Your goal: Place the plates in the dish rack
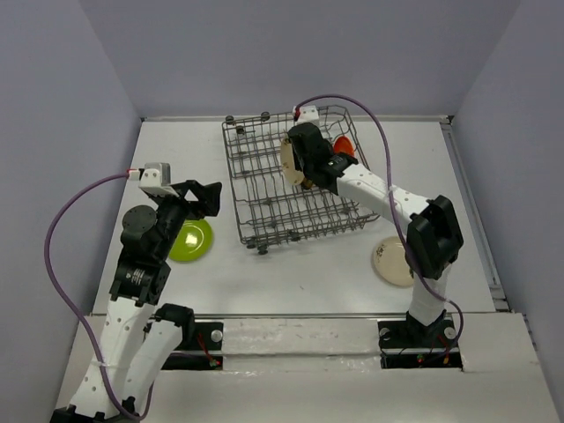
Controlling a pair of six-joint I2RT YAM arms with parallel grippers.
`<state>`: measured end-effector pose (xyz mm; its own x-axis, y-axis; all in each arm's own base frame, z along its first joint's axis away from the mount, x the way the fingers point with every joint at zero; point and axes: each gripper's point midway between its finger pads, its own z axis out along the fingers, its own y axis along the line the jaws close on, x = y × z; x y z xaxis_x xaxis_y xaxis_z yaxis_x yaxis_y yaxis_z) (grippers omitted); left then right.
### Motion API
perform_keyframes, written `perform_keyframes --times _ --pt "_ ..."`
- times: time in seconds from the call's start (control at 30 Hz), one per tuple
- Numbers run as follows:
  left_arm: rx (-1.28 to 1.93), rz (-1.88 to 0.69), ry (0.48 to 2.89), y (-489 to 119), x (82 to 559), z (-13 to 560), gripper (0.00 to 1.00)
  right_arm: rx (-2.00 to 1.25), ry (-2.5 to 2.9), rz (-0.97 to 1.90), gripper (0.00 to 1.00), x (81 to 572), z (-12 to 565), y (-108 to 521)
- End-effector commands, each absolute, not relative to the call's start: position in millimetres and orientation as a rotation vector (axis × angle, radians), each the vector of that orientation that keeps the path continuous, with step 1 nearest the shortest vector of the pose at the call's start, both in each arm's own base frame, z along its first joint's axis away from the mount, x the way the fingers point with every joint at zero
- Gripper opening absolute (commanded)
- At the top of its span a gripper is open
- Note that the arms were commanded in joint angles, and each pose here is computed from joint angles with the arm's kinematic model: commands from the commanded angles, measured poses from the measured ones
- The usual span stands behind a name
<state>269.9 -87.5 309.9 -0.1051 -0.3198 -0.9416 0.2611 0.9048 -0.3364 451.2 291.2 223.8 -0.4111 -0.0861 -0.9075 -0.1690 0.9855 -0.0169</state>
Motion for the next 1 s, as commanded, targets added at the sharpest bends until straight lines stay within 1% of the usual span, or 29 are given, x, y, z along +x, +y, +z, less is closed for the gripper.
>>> perform_keyframes --times 0.0,0.03,0.3,0.47,0.93,0.97 --pt "-0.036 -0.471 1.588 -87.8 271.6 315.0 0.99 -0.042 1.895 -0.175 0.07 471.8 259.2 252.4" --pt "-0.033 -0.473 1.588 -88.7 271.1 314.7 0.99 -0.050 1.909 -0.206 0.07 475.2 248.4 252.9" --pt "-0.015 -0.491 1.590 -94.4 268.1 313.7 0.99 -0.073 1.947 -0.268 0.07 489.5 222.7 261.7" --pt "-0.014 -0.495 1.587 -95.3 266.8 314.2 0.99 -0.100 1.971 -0.305 0.07 490.7 207.1 266.8" --pt "-0.015 -0.498 1.593 -96.6 267.5 312.3 0.99 -0.184 2.036 -0.293 0.07 487.2 167.2 292.9" --pt "-0.015 -0.498 1.592 -96.7 267.9 312.6 0.99 -0.187 2.040 -0.295 0.09 487.2 164.4 293.2"
